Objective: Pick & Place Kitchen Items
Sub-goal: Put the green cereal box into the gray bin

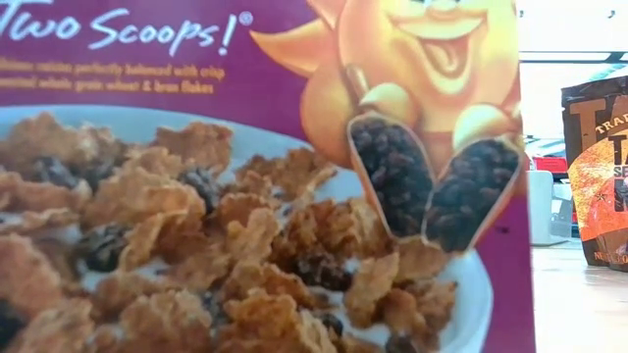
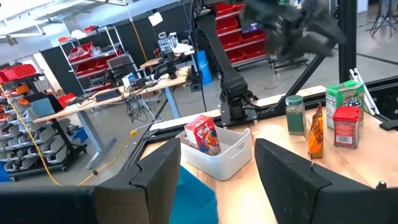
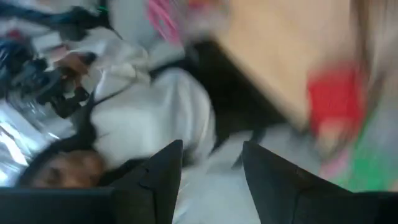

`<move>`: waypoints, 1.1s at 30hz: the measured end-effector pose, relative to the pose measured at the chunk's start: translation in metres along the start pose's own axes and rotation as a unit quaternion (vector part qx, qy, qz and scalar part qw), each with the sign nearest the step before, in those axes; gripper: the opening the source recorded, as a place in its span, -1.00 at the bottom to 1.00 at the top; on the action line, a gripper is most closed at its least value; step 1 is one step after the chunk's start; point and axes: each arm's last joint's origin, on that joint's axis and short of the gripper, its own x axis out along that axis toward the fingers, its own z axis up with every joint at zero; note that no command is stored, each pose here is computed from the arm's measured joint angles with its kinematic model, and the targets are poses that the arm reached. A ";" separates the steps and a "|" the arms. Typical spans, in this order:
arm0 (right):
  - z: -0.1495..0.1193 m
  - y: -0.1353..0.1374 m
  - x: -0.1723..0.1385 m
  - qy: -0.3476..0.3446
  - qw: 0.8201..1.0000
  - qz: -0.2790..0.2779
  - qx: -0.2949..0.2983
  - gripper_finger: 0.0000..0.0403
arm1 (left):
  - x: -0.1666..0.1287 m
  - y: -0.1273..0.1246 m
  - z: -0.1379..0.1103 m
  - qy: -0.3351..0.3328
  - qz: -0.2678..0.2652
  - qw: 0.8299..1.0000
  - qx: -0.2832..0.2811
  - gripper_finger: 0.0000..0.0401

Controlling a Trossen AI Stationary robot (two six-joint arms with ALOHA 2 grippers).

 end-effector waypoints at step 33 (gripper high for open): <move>-0.037 -0.061 0.093 0.008 0.929 -0.331 0.164 -0.13 | 0.000 -0.001 -0.004 0.019 -0.010 0.999 0.023 0.07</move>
